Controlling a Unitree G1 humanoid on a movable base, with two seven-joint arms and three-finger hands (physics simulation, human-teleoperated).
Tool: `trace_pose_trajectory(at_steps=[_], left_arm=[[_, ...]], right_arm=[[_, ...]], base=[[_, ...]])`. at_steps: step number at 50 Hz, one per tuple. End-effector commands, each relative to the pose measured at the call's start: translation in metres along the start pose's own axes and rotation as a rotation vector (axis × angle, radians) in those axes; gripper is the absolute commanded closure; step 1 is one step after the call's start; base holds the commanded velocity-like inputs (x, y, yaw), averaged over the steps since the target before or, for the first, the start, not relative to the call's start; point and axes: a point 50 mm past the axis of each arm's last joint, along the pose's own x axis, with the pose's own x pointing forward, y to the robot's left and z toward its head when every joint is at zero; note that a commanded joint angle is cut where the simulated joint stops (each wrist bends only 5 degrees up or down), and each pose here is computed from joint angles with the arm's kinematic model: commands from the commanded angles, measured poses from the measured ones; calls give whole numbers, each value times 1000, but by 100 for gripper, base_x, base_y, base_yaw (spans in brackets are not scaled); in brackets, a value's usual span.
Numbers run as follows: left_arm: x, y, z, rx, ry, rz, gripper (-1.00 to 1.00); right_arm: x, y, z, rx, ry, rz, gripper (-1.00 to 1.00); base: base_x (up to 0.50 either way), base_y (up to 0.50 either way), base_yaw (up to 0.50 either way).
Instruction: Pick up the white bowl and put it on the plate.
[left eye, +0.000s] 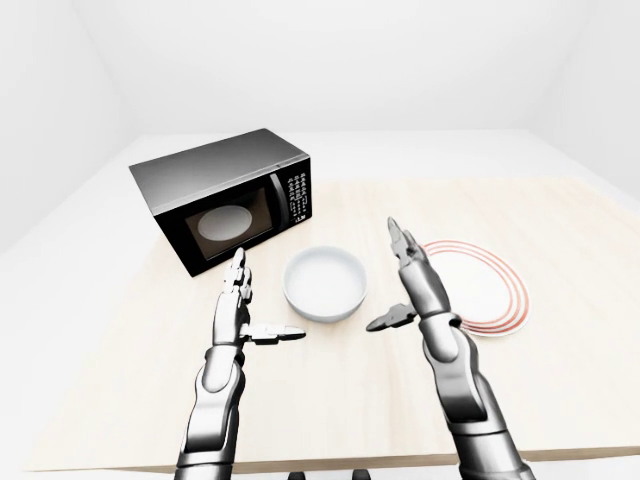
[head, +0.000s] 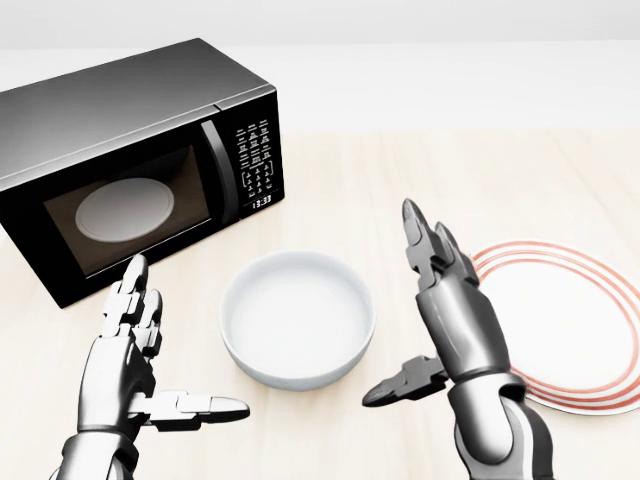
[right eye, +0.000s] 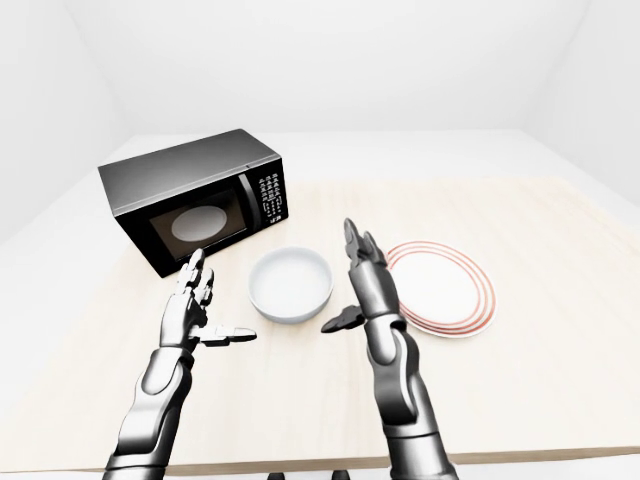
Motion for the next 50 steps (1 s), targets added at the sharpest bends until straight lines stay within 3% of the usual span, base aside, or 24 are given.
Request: trace_pose_trajectory(at_steps=[1, 17, 25, 32, 50], left_arm=[[1, 0, -1, -4, 3, 3, -100], [1, 0, -1, -1, 2, 0, -100], [0, 0, 0, -1, 1, 0, -100], [0, -1, 0, 0, 1, -1, -100], [0, 0, -1, 0, 1, -1, -100]], right_arm=[[8, -1, 39, -296, -119, 3, -100], [10, 8, 42, -371, -138, 59, -100], [6, 18, 41, -427, -139, 179, -100], [0, 34, 34, -475, -112, 352, -100], [-2, 36, 50, -530, -106, 520, -100]], base=[[0, 0, 0], [0, 0, 0], [0, 0, 0], [0, 0, 0], [0, 0, 0]])
